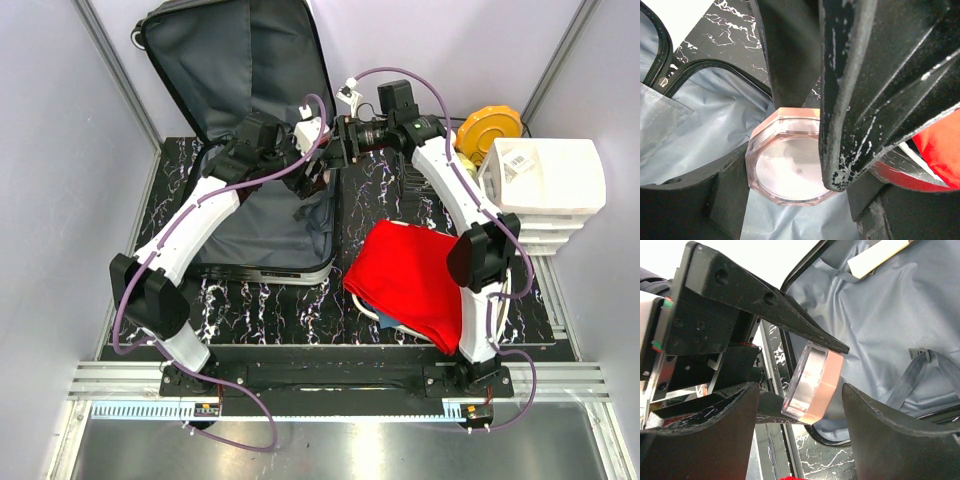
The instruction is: Open, take out, and arrange the luggage
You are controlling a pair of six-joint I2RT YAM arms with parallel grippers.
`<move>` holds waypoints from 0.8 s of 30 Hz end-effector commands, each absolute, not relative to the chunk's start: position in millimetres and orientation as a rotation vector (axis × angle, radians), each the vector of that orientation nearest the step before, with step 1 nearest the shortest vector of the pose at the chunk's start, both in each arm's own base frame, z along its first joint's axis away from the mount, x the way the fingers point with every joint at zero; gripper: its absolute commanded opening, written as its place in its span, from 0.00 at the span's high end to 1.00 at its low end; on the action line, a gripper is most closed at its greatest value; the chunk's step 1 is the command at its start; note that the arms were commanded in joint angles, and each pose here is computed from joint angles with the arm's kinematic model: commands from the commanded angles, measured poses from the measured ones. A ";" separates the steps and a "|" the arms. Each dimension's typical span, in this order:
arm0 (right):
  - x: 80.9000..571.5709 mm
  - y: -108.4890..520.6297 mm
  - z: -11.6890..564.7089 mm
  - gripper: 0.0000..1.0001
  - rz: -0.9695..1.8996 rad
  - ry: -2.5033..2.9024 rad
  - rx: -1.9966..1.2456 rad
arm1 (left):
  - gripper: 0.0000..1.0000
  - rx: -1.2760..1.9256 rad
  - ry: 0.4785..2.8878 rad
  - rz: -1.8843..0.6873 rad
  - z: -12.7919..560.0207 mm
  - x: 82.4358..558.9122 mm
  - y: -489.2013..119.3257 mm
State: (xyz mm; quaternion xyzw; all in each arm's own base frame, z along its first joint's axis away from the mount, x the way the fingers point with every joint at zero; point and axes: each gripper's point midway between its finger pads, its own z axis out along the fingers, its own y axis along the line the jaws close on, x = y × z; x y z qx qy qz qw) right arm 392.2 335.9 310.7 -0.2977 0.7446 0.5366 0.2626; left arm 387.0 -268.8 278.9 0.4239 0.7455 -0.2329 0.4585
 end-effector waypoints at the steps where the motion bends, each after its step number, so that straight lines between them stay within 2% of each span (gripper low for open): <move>1: 388.6 340.2 312.5 0.24 1.462 2.035 -0.831 | 0.56 1.008 1.707 -0.519 317.4 403.3 -272.9; 4: 393.4 339.1 309.1 0.25 1.438 2.062 -0.818 | 0.55 1.005 1.703 -0.509 318.4 404.8 -272.8; 6: 392.5 340.1 313.4 0.30 1.442 2.049 -0.832 | 0.55 0.999 1.707 -0.505 317.9 405.5 -272.1; 7: 393.0 339.7 311.9 0.38 1.445 2.052 -0.834 | 0.55 0.997 1.710 -0.503 317.1 406.4 -271.5; 9: 391.7 339.8 315.6 0.45 1.449 2.039 -0.844 | 0.55 0.995 1.718 -0.501 314.7 406.7 -271.1; 10: 390.5 340.0 316.7 0.53 1.456 2.031 -0.855 | 0.54 0.995 1.717 -0.499 314.9 406.8 -271.4; 12: 389.5 339.8 321.4 0.63 1.456 2.017 -0.865 | 0.52 0.991 1.719 -0.496 314.3 408.1 -271.3; 13: 388.9 340.2 321.9 0.70 1.453 2.012 -0.873 | 0.49 0.987 1.722 -0.495 314.6 408.7 -271.1; 14: 389.3 339.7 325.4 0.75 1.449 2.000 -0.878 | 0.38 0.979 1.729 -0.494 314.1 409.6 -271.0; 18: 394.7 329.2 337.6 0.92 1.386 1.963 -0.885 | 0.08 0.949 1.763 -0.480 312.4 410.8 -266.4; 20: 400.5 317.5 345.4 0.96 1.324 1.945 -0.874 | 0.01 0.939 1.784 -0.481 311.1 409.9 -262.6; 24: 415.3 276.6 363.9 0.98 1.178 1.924 -0.823 | 0.01 0.846 1.841 -0.653 315.4 409.1 -241.0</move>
